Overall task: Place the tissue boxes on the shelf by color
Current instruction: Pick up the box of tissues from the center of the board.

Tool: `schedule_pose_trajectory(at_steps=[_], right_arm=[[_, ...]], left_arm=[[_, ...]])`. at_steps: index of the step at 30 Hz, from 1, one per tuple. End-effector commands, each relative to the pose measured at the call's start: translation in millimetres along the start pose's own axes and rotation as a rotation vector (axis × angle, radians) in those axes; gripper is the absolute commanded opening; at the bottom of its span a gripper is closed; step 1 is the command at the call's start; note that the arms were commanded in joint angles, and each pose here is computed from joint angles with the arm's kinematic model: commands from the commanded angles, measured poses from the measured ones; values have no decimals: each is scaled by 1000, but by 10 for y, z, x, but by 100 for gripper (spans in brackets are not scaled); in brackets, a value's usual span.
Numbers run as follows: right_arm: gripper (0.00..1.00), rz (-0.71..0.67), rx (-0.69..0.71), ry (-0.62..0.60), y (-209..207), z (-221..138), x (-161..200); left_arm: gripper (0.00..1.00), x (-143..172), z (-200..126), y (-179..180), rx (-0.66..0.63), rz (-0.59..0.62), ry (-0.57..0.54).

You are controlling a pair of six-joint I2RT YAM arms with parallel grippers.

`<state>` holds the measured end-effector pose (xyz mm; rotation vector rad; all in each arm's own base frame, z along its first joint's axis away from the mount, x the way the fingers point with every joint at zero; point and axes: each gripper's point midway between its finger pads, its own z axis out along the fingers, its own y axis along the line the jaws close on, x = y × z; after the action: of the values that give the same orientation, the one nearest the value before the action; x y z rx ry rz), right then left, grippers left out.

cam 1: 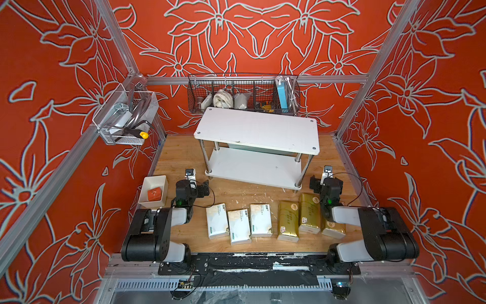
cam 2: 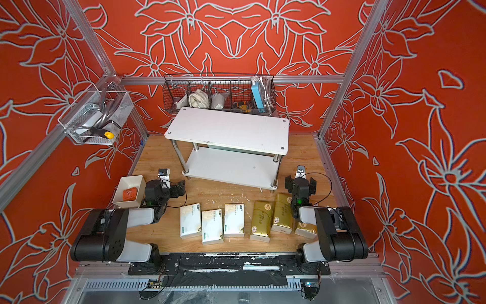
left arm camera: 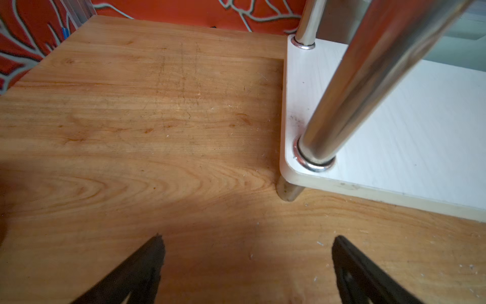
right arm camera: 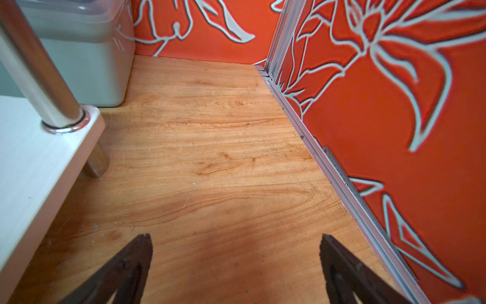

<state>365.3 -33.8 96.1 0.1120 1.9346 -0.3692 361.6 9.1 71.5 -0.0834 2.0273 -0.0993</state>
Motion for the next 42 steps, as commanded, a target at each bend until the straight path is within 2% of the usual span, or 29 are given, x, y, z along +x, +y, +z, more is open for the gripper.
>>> schedule_pose_trajectory(at_steps=[1, 10, 19, 20, 22, 28, 29, 31, 33, 36, 39, 42], right_arm=[[99, 15, -5, -12, -4, -21, -20], [99, 18, -8, -12, -2, -20, -16], [99, 29, -9, -31, -18, -35, -84], [99, 21, -17, -4, -11, -44, -61], [99, 22, -17, -30, -17, -69, -80], [99, 23, -23, -34, -13, -79, -98], [99, 17, -25, -59, -13, -82, -230], [99, -4, -41, 17, -28, -116, -431], [99, 43, -20, 2, -119, -199, -715], [99, 101, 59, 18, -314, -312, -923], [99, 208, 178, 79, -569, -472, -907], [99, 461, 348, 152, -878, -793, -680]], left_arm=[[98, -143, -13, -8, -1, -4, -44], [98, -160, -7, -8, 2, -5, -69], [98, -159, -2, -40, 13, 6, -40], [98, -152, -5, -45, 11, 8, -33], [98, -264, 0, -32, -2, 1, -37], [98, -504, 48, -89, -49, 43, 84], [98, -568, 42, -132, -44, 56, 81], [98, -665, 20, -184, -39, 36, 88], [98, -753, -13, -231, -38, 4, 100], [98, -837, -149, -204, -95, -59, 121], [98, -818, -369, -172, -140, -155, 153], [98, -754, -611, -253, -144, -213, 188]])
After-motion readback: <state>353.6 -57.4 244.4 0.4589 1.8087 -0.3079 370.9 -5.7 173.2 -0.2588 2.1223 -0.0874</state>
